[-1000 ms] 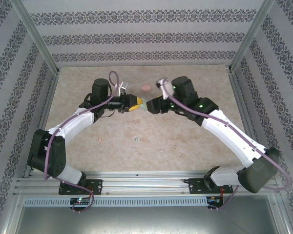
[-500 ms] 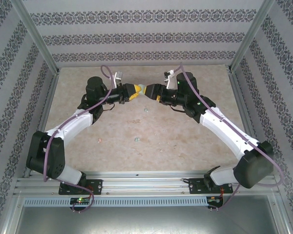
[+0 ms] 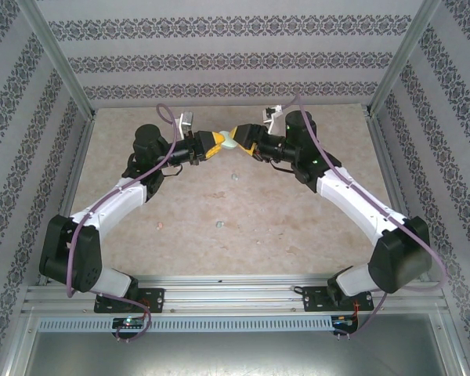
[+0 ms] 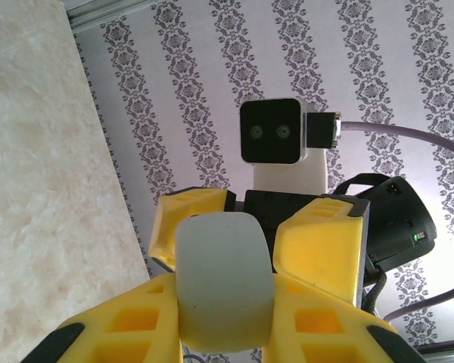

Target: Insert wireless bluetooth earbuds into charging case

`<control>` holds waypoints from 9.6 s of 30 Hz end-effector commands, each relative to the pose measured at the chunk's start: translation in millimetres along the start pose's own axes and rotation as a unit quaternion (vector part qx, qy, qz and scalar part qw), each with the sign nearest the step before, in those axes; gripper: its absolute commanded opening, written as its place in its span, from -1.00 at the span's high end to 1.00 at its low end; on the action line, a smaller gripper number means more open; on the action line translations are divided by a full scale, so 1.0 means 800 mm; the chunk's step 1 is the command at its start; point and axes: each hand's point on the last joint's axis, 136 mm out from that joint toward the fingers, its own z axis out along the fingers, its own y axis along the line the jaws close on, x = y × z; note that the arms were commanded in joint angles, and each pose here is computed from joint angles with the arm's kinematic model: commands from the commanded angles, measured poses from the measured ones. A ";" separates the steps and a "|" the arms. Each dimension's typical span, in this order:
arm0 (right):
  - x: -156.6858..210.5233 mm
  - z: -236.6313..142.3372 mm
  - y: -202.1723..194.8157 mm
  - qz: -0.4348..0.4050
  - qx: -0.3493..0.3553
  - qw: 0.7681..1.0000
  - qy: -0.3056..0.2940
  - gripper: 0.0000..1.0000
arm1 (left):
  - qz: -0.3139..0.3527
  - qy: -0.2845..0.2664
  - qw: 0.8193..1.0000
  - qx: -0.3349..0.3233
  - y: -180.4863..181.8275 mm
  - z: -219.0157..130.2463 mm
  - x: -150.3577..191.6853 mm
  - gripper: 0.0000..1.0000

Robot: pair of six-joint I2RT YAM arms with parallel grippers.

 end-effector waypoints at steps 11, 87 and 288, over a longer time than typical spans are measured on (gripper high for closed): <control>0.001 0.005 0.036 0.007 -0.097 0.995 0.015 0.12 | -0.023 -0.028 0.999 0.001 -0.004 -0.005 -0.009 0.83; 0.092 -0.029 0.058 0.056 -0.078 0.984 0.147 0.53 | 0.583 0.048 0.806 0.093 -0.030 -0.022 0.085 -0.04; 0.075 -0.051 0.092 -0.278 -0.030 0.954 0.108 -0.30 | 0.507 0.120 0.846 0.114 -0.060 -0.062 0.125 0.69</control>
